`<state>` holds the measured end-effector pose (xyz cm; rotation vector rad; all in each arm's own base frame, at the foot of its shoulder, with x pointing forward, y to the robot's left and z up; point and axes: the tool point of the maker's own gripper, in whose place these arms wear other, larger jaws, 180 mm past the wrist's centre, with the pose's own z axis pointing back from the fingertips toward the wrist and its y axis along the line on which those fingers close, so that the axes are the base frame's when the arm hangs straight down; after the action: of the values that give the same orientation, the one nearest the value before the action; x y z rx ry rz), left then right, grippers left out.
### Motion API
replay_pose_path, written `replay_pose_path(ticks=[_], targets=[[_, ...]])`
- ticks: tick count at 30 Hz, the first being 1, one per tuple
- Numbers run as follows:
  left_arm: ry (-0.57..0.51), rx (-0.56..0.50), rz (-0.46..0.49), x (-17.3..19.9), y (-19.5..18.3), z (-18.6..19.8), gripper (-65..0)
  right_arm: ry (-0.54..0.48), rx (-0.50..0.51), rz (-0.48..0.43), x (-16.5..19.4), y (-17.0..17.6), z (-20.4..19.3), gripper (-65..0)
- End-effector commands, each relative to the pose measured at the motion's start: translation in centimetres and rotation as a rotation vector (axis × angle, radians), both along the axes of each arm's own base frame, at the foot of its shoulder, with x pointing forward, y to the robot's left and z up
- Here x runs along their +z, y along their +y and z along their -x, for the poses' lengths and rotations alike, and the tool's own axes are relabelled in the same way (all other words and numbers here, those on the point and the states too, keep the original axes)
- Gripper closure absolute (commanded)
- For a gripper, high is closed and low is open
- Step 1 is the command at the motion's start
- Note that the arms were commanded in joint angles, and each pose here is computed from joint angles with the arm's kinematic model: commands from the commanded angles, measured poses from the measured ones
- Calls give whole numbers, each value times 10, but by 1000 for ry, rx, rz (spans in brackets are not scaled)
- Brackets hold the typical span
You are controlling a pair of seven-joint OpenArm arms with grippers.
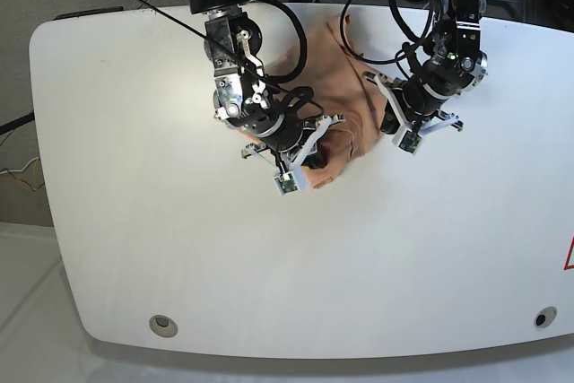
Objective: Fold the T-shirt properly
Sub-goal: 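Move the left gripper over the bundle toward the right gripper and press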
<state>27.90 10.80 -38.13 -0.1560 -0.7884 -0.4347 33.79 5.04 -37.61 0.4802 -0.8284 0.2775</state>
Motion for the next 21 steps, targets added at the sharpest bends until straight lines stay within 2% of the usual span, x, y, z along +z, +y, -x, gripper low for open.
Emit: replay_pose_path(ticks=[1,9,21], targets=[[-44,0,16,11,-2,-7,-9,-62,-5,-40,21,6,-11,0],[-28,-1,16,7,-2,-1,-9,-93,-17,-35,34,0,-4,0],[-56,-11,37,18,-13,2,-9,-100,9,88,36,-42,16,0]])
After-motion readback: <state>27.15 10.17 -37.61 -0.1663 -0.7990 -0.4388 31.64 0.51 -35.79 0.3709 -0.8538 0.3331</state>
